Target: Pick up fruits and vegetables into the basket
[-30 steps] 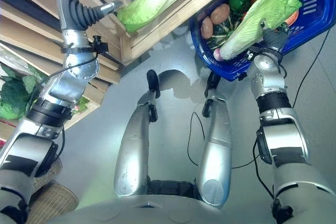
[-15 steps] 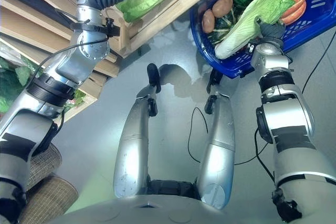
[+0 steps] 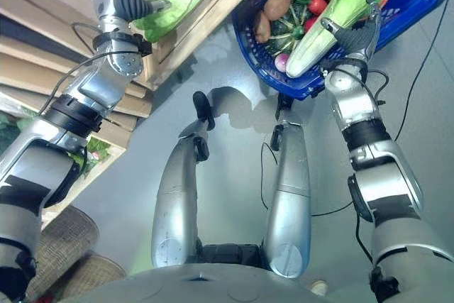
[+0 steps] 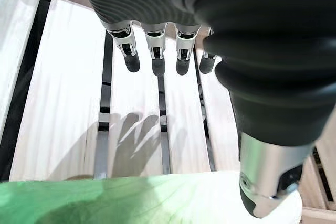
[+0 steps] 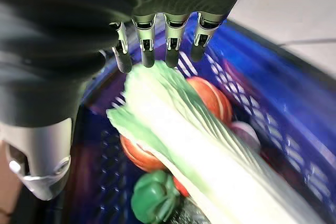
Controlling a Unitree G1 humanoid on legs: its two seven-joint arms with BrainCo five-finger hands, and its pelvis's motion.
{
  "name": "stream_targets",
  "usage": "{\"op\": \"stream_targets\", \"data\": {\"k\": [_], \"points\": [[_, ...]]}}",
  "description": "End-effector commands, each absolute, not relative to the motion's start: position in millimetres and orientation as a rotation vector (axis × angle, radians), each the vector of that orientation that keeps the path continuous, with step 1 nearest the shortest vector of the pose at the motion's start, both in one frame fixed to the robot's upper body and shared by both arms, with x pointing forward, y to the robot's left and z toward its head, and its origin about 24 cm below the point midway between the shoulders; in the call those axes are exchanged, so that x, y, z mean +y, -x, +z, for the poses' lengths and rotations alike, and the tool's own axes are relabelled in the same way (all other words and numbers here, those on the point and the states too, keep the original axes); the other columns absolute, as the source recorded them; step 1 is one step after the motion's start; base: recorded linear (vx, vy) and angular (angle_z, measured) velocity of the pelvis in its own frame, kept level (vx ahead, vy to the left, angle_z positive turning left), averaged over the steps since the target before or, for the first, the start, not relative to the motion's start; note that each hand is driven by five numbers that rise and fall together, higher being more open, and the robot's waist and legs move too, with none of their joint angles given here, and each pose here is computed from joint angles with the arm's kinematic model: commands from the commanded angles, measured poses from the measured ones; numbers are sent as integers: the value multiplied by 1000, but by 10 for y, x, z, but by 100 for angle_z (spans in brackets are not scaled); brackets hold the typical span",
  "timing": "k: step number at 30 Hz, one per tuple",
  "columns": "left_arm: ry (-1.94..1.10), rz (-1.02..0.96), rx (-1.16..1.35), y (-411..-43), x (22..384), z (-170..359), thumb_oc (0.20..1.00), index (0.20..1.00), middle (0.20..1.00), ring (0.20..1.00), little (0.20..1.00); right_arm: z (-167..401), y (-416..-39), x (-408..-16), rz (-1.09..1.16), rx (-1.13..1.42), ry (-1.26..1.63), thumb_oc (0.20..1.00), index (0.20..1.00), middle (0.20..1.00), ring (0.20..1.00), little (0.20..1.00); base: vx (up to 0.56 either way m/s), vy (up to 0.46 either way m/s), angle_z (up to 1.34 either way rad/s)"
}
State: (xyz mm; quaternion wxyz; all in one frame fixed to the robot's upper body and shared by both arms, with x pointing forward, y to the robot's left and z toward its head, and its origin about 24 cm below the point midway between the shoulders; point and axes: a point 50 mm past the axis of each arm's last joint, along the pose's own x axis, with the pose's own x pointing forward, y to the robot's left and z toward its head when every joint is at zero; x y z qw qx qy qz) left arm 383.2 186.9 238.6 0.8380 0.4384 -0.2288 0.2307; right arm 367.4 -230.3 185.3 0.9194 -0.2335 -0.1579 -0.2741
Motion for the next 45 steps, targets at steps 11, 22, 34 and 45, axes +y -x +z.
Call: {"op": "stream_targets", "data": {"k": [11,22,34,45], "points": [[-814,668,-83,-3787,2546,1772,1000,1000,1000,1000,1000,1870,-3089,-2058,-175,-574,578,1000,1000,1000,1000,1000,13,105,-17],[-566,612,252,-3731,2802,1215,1000,1000,1000,1000,1000,1757,-3031,-1966,-39,-488,563,1000,1000,1000,1000,1000,38,63,-10],[-420,577,538,-3588,3025,832,1000,1000,1000,1000,1000,1706,-3080,-1881,1,-420,541,1000,1000,1000,1000,1000,9,12,-2],[-485,536,550,-3595,3058,838,1000,1000,1000,1000,1000,1650,-3081,-1840,26,-388,523,1000,1000,1000,1000,1000,2,6,-3]]}}
